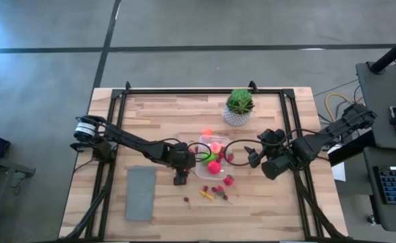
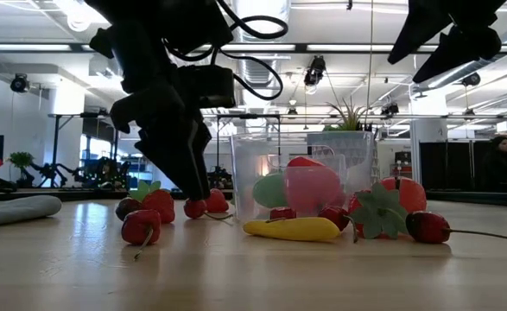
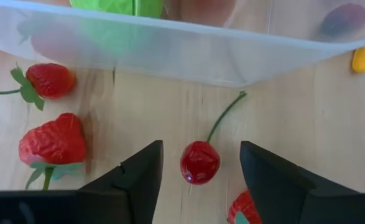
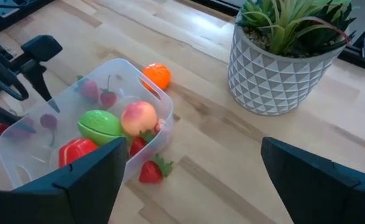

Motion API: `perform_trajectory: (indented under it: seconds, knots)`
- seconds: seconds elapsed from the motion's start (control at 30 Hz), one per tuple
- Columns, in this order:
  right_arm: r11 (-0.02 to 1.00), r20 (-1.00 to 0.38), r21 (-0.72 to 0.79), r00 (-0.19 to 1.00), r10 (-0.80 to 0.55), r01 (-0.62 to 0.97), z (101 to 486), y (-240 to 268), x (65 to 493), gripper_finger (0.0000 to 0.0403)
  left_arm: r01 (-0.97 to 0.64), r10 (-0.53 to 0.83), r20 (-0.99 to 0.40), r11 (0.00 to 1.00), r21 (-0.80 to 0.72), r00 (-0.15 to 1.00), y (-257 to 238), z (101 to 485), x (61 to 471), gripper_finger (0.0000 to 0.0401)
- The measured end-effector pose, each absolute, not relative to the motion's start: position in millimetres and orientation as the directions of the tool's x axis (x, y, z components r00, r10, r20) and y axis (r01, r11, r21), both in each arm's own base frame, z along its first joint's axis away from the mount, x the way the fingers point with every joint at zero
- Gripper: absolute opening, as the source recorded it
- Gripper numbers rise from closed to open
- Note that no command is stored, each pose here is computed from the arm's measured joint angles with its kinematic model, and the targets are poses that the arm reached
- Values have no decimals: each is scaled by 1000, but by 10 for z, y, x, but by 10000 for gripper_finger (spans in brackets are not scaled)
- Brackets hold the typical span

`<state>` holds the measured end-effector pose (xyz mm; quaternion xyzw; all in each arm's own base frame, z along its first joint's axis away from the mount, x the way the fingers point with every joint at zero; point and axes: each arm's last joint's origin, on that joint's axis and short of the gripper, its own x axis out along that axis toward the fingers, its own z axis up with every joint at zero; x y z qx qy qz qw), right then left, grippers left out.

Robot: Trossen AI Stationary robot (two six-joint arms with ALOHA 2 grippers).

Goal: Pick and placing Produce into tupperware
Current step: Put the red cherry into the transparent bin

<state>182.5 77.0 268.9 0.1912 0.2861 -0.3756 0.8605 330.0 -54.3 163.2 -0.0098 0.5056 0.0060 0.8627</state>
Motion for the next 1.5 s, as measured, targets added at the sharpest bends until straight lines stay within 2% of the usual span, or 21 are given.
perform_trajectory:
  seconds: [0.37, 1.5]
  knots:
    - [645, -637, 108, 551, -539, 756, 2671, 768, 1821, 361, -17, 0, -878, 1000, -9, 479, -543, 1602, 3277, 124]
    - [645, -638, 104, 548, -541, 757, 2653, 766, 1818, 361, -43, -5, -861, 999, -31, 508, -560, 1660, 3302, 121]
